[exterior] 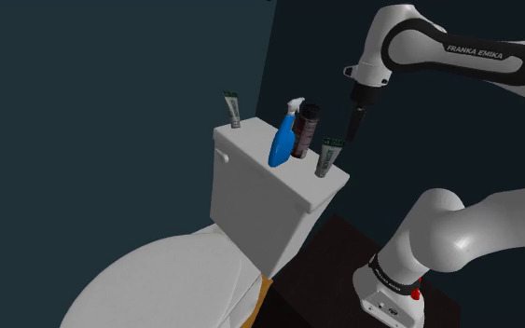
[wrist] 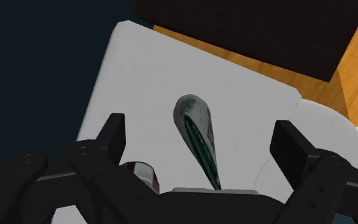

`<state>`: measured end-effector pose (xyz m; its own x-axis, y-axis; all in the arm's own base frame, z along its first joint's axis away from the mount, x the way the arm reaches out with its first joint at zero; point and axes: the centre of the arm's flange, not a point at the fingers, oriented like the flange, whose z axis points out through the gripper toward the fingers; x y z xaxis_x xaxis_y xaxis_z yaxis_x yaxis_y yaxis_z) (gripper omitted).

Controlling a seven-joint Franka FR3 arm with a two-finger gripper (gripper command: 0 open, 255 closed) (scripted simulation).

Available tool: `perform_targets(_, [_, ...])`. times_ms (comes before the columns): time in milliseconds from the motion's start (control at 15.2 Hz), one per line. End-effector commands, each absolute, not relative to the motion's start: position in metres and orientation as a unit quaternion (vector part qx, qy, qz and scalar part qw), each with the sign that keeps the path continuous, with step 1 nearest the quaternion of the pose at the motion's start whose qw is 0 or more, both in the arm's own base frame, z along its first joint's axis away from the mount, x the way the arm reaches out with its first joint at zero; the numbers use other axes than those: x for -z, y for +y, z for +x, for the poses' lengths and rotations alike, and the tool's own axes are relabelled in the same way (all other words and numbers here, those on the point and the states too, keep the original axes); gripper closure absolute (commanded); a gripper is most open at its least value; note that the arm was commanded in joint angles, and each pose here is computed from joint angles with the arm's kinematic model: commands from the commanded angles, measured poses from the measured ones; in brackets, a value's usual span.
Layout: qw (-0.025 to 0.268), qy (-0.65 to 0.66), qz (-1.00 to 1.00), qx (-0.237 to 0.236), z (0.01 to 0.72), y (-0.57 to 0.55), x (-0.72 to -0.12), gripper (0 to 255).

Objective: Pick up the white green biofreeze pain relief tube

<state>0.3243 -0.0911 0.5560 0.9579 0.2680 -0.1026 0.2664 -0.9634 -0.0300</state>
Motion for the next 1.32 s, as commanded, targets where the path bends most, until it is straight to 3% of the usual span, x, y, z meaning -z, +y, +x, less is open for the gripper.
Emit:
perform_targets(0, [0.009,-0.147,-0.988,-0.049,0.326,-0.093,-0.549,0])
perform_targets(462, [0.009,-0.147,-0.988,-0.049,0.326,-0.093,-0.519,0])
perform_targets(528, [0.009,-0.147,-0.988,-0.049,0.326,-0.093,-0.519,255])
perform_targets(1254, [0.009,-0.147,-0.988,-0.049,0.326,-0.093,-0.530,255])
